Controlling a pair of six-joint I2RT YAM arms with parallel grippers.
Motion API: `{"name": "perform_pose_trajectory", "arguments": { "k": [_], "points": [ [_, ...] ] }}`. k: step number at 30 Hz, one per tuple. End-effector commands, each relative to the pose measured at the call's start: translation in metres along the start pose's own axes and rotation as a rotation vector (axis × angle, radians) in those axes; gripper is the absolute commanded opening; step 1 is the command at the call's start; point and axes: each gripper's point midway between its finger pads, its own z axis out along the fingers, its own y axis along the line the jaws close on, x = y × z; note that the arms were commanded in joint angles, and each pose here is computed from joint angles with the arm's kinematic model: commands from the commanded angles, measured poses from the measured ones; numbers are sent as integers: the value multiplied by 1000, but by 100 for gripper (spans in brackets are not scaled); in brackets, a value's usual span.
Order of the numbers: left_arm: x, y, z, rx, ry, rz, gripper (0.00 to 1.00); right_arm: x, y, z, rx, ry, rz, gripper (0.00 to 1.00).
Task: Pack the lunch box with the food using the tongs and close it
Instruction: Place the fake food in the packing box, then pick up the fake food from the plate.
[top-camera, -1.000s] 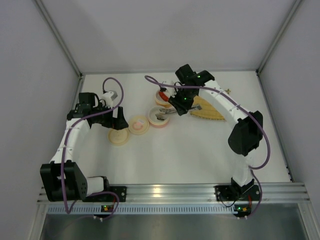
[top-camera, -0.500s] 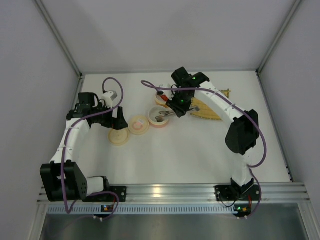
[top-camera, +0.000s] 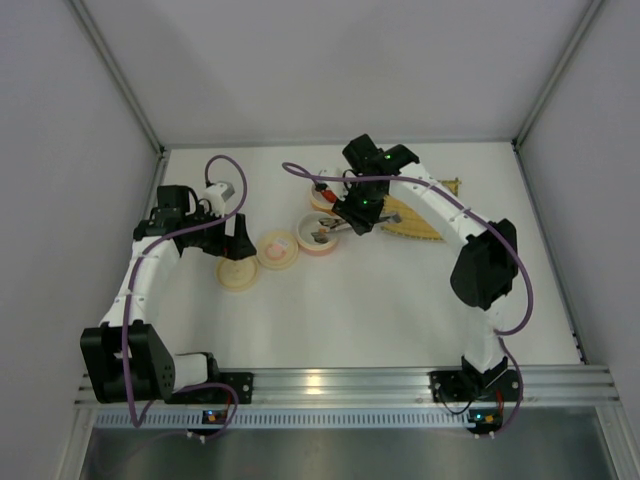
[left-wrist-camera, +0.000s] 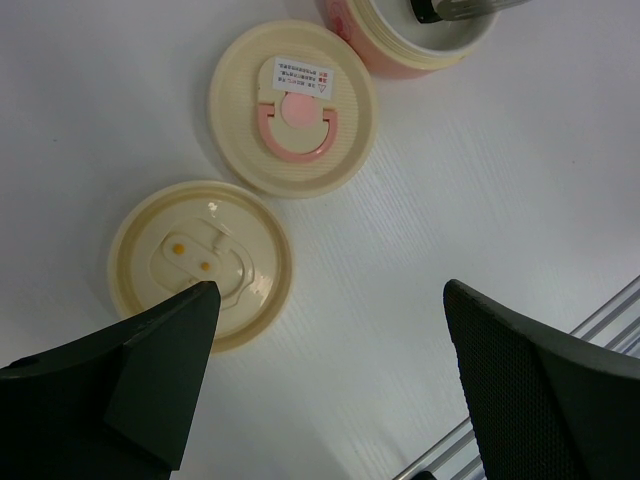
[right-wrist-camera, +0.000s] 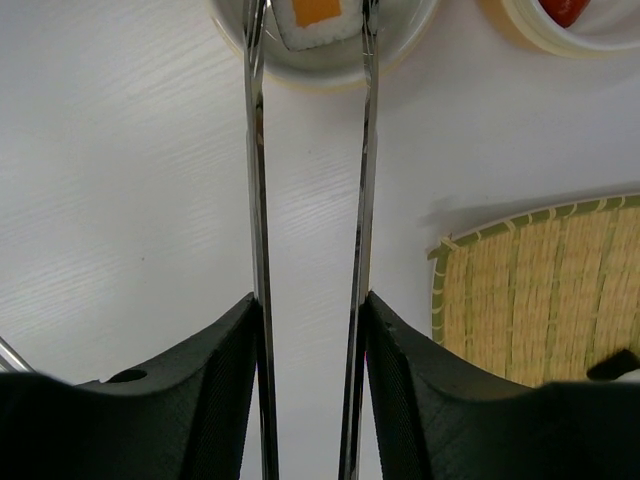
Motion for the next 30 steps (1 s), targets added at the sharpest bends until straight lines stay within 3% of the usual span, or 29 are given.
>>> {"name": "perform_pose_trajectory", "arguments": {
  "k": [1,14,18,25,30],
  "points": [
    [-5,-2,0,22,-29,26,99,-16,-3,-18,49,-46,-38,43],
    [-5,-3,-1,25,-31,28,98,-15,-4,-25,66,-44,-43,47],
    [-7,-4,-2,28,-35,31,98,-32,-6,-48,84,-132,-31,45],
    [-9,-5,-3,34,-39,33,99,-38,-28,-101,79,-290,146,45],
    [-11,-6,-2,44,-41,32,99,10,-73,-127,116,-310,327,46]
  ]
}}
